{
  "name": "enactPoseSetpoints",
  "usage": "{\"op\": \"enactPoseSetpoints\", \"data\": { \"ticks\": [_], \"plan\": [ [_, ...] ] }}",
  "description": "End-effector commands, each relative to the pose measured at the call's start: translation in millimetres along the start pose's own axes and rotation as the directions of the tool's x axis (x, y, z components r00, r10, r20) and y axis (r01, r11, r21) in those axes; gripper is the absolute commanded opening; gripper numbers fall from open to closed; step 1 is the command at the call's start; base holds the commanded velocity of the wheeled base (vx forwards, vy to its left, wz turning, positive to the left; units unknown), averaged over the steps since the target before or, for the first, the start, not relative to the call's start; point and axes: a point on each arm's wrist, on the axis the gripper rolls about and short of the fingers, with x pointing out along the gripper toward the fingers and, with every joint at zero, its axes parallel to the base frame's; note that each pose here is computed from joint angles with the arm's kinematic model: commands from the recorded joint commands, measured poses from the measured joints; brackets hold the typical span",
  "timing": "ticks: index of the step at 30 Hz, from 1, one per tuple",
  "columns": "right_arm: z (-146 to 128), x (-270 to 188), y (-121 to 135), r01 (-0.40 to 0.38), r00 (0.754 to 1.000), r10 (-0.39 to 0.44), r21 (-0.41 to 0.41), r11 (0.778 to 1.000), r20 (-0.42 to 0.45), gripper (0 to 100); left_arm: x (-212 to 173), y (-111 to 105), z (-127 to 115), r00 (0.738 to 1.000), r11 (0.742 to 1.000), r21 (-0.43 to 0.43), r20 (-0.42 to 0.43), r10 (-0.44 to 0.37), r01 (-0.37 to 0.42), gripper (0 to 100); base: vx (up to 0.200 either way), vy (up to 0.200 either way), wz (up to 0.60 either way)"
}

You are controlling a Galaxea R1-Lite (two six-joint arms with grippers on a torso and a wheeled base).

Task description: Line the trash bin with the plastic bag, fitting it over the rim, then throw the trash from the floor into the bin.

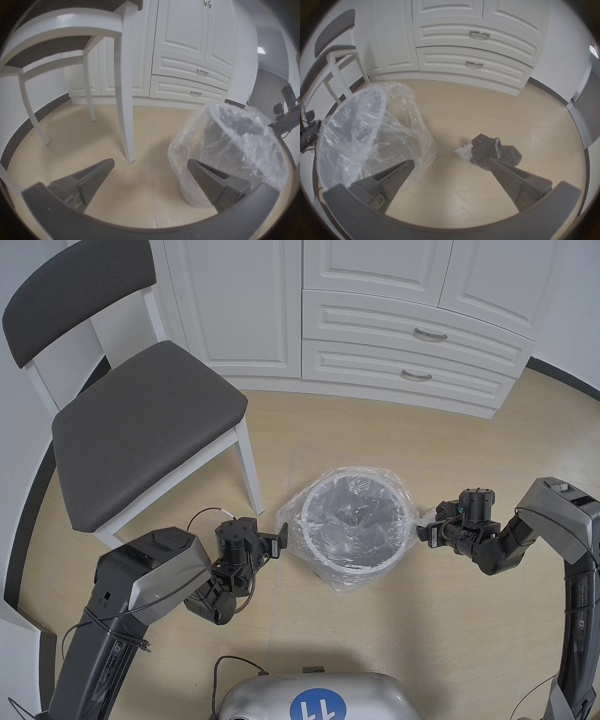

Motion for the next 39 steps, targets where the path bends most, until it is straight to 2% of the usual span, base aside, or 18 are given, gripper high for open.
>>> {"op": "enactPoseSetpoints", "data": {
  "ticks": [1, 5, 7, 16, 20, 22, 24, 26, 28, 29, 31, 32, 35, 37, 39],
  "plan": [
    [-21, 18, 2, -0.002, 0.999, 0.002, -0.002, 1.000, -0.041, 100, 2, 0, -23, 0.999, 1.000, 0.011, -0.044, 0.001, 0.000, 100, 0.000, 0.000, 0.00],
    [-27, 27, 6, -0.008, 0.999, 0.008, 0.004, 1.000, -0.040, 100, 3, 0, -28, 0.999, 1.000, 0.013, -0.053, 0.001, 0.000, 100, 0.000, 0.000, 0.00],
    [-35, 32, 9, -0.012, 0.999, 0.013, 0.005, 1.000, -0.052, 100, 3, 0, -39, 0.996, 1.000, 0.021, -0.089, 0.003, -0.001, 100, 0.000, 0.000, 0.00],
    [-54, 41, 16, -0.023, 0.996, 0.023, 0.005, 1.000, -0.089, 100, 5, 3, -41, 0.995, 1.000, 0.016, -0.104, 0.005, -0.003, 100, 0.000, 0.000, 0.00],
    [-51, 39, 15, -0.022, 0.997, 0.022, 0.006, 1.000, -0.077, 100, 4, 4, -40, 0.994, 1.000, 0.018, -0.105, 0.006, -0.005, 100, 0.000, 0.000, 0.00],
    [-44, 36, 15, -0.021, 0.998, 0.022, 0.009, 1.000, -0.065, 100, 4, 4, -38, 0.995, 1.000, 0.016, -0.099, 0.006, -0.004, 100, 0.000, 0.000, 0.00],
    [-27, 22, 14, -0.022, 0.999, 0.022, 0.014, 1.000, -0.035, 100, 1, 7, -32, 0.995, 1.000, 0.017, -0.096, 0.009, -0.007, 100, 0.000, 0.000, 0.00],
    [-26, 21, 13, -0.022, 0.999, 0.022, 0.014, 1.000, -0.034, 100, 1, 7, -31, 0.995, 1.000, 0.016, -0.095, 0.007, -0.006, 100, 0.000, 0.000, 0.00],
    [-2, -5, 15, -0.031, 0.999, 0.030, 0.007, 1.000, 0.012, 100, -16, 8, -7, 0.994, 0.999, 0.016, -0.100, -0.038, 0.040, 100, 0.000, 0.000, 0.00],
    [-2, -5, 15, -0.031, 0.999, 0.030, 0.007, 1.000, 0.012, 100, -16, 8, -7, 0.994, 0.999, 0.016, -0.100, -0.038, 0.040, 100, 0.000, 0.000, 0.00],
    [15, -31, 15, -0.039, 0.999, 0.039, -0.004, 0.999, 0.038, 100, -40, 9, 15, 0.987, 0.996, 0.022, -0.133, -0.087, 0.091, 100, 0.000, 0.000, 0.00],
    [15, -33, 15, -0.039, 0.999, 0.039, -0.004, 0.999, 0.038, 100, -42, 9, 16, 0.987, 0.995, 0.022, -0.136, -0.090, 0.094, 100, 0.000, 0.000, 0.00],
    [21, -71, 10, -0.096, 0.995, 0.098, -0.057, 0.994, 0.028, 100, -81, 14, 37, 0.958, 0.972, 0.060, -0.193, -0.211, 0.226, 100, 0.000, 0.000, 0.00],
    [22, -77, 9, -0.112, 0.993, 0.115, -0.070, 0.991, 0.031, 100, -86, 15, 41, 0.953, 0.966, 0.071, -0.198, -0.230, 0.248, 100, 0.000, 0.000, 0.00],
    [23, -101, 5, -0.145, 0.986, 0.152, -0.096, 0.985, 0.070, 100, -101, 16, 47, 0.944, 0.954, 0.106, -0.209, -0.256, 0.282, 100, 0.000, 0.000, 0.00]
  ]
}}
